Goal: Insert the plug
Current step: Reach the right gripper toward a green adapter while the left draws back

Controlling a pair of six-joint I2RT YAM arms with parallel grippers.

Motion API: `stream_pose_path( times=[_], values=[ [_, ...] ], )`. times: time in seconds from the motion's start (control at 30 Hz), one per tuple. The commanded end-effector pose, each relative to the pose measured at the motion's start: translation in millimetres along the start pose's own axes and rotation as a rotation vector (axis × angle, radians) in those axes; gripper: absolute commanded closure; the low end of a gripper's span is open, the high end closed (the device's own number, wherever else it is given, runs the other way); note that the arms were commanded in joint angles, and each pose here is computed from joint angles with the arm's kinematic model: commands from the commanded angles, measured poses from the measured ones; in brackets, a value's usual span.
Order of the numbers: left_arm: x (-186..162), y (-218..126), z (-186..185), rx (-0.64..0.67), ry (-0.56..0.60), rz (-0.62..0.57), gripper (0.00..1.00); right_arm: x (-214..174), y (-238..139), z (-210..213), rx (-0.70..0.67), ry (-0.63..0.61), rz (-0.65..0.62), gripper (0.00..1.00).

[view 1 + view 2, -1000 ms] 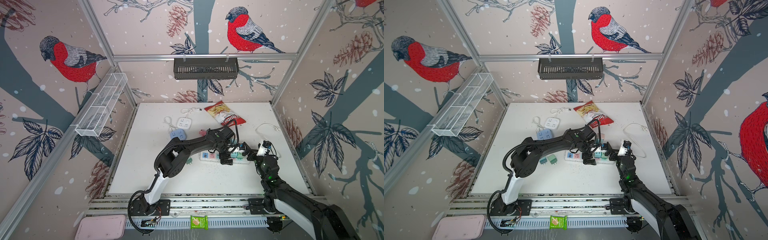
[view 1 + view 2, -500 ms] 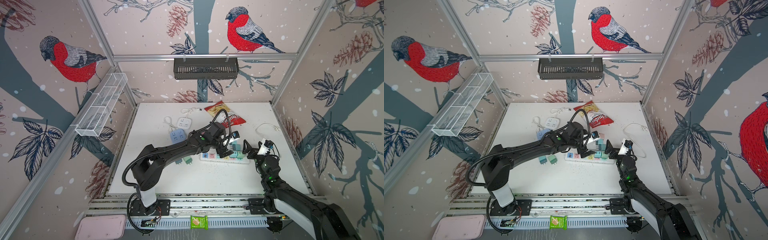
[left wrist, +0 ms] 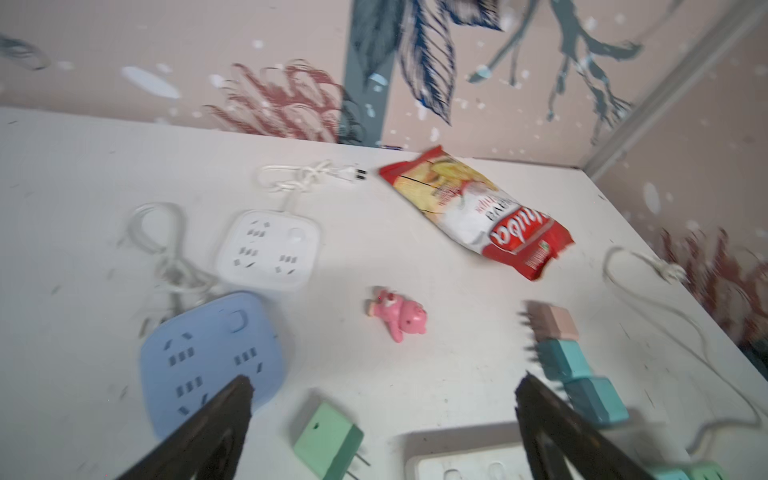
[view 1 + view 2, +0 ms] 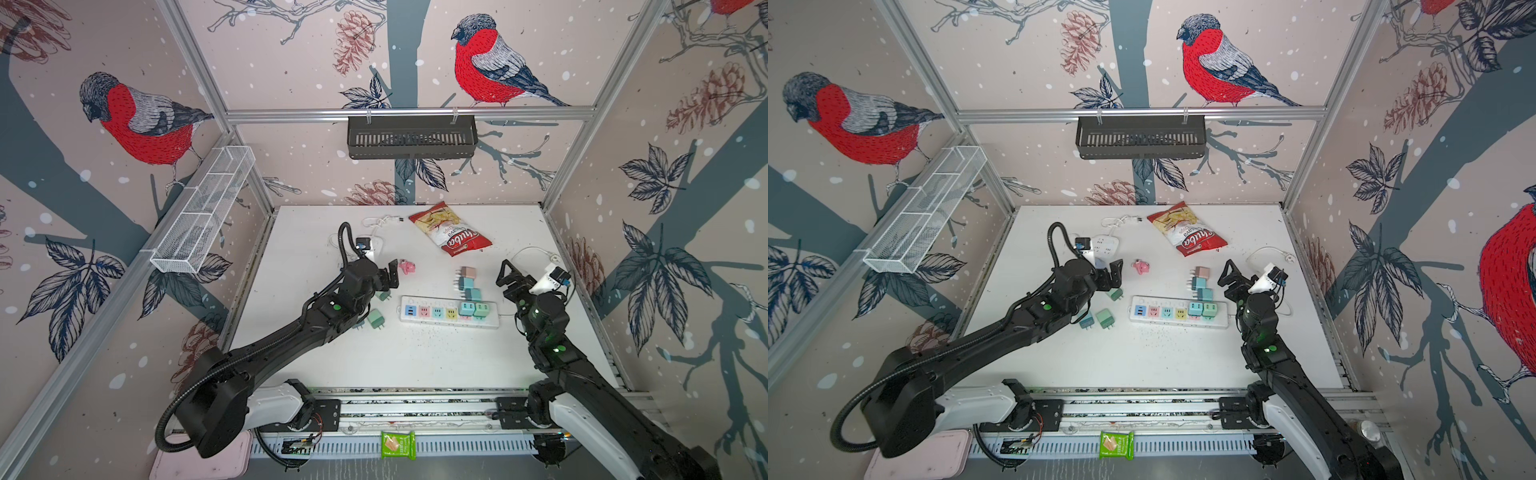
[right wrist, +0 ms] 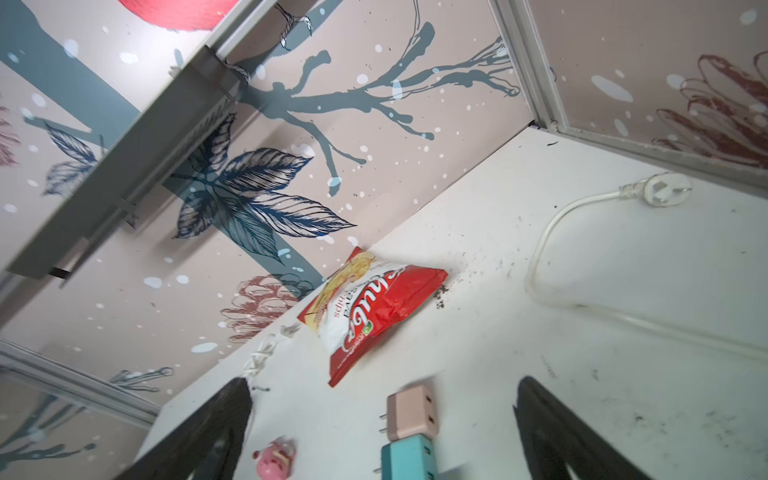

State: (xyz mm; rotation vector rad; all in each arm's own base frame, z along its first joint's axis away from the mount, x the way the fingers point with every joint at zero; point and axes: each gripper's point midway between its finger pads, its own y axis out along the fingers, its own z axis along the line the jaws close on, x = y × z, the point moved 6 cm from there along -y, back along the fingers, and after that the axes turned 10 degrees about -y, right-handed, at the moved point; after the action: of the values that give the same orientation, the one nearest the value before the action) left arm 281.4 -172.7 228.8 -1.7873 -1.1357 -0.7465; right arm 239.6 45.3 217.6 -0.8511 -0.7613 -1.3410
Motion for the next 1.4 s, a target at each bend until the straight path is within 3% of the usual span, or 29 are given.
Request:
stream_pose_path(
  times=[0.0,0.23,0.3,0.43,0.53,0.77,1.0,1.37],
  values=[
    [26,-19,32,0.178,-0.221,-0.261,0.02,-10,-12,8,0.115,0.132,0.071,0.0],
    [39,-47,38,0.14,-0.231,-0.279,0.02,-1,-27,23,0.229,0.145,0.091,0.0],
    [41,-51,41,0.159,-0.19,-0.295,0.02,3,-35,34,0.366,0.104,0.033,0.0],
    [38,-53,40,0.117,-0.119,-0.281,0.02,-7,-50,56,0.628,0.019,0.049,0.0],
    [32,-57,39,0.04,-0.094,-0.277,0.02,-16,-53,74,0.709,0.0,0.091,0.0],
    [30,-70,48,0.003,-0.109,-0.336,0.02,-54,-59,133,0.612,-0.247,0.205,0.0],
    [27,-70,60,0.062,-0.136,-0.369,0.02,-100,-54,164,0.604,-0.368,0.36,0.07],
    [20,-44,84,0.154,-0.205,-0.28,0.02,-187,-19,199,0.332,-0.65,0.66,0.19]
  ],
)
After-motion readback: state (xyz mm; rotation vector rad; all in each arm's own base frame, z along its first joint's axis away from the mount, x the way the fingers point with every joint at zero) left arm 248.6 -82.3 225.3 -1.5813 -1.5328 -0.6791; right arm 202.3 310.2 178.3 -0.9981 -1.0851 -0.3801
